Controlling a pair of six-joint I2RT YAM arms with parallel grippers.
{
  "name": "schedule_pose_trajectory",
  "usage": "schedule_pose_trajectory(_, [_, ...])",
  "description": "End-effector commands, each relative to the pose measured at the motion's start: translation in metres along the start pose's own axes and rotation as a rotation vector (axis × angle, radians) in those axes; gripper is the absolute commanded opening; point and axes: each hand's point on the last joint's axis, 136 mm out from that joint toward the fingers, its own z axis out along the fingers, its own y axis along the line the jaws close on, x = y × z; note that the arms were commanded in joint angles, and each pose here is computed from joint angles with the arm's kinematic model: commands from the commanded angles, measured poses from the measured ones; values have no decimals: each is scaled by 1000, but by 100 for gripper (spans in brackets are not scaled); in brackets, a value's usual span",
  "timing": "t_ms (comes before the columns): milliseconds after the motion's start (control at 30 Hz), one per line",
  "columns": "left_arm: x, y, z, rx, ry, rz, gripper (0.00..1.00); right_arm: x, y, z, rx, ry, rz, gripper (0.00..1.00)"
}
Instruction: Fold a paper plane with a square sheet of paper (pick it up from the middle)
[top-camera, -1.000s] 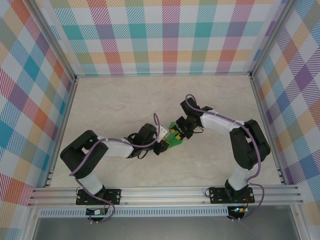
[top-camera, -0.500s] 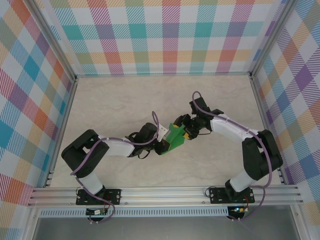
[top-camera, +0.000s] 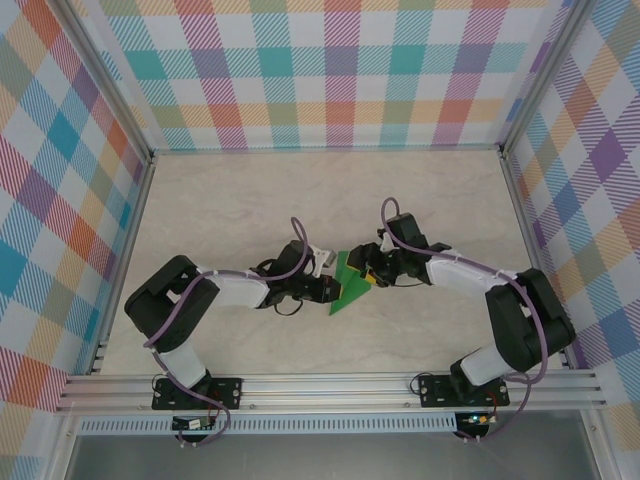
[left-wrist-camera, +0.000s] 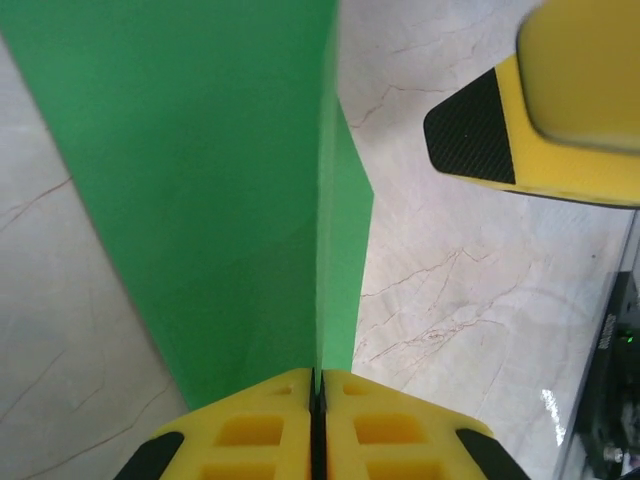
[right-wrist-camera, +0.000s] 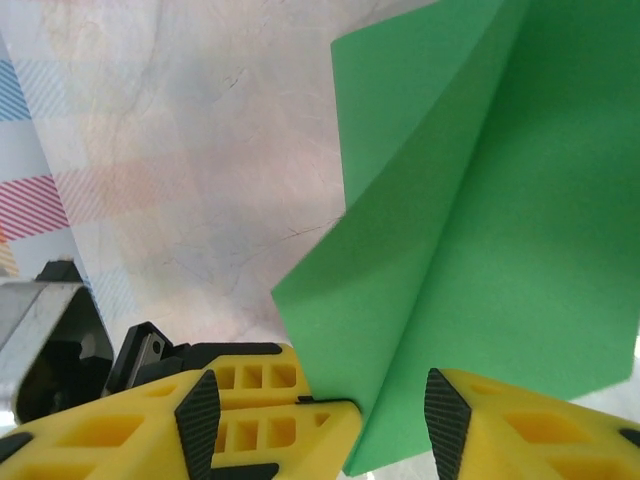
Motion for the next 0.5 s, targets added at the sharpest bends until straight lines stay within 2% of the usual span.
schedule_pose_trajectory(0, [-7,-2,0,51,-7,-112,10,2,2,7,-36,21,-69,54])
schedule_pose_trajectory(200, [-5,5,-1,77,-13,-205,10,1,-5,15,-21,35,-61,49])
schedule_pose_trajectory(467, [-6,7,-3,81,-20,-225,10,0,-11,28,-7,70,-42,47])
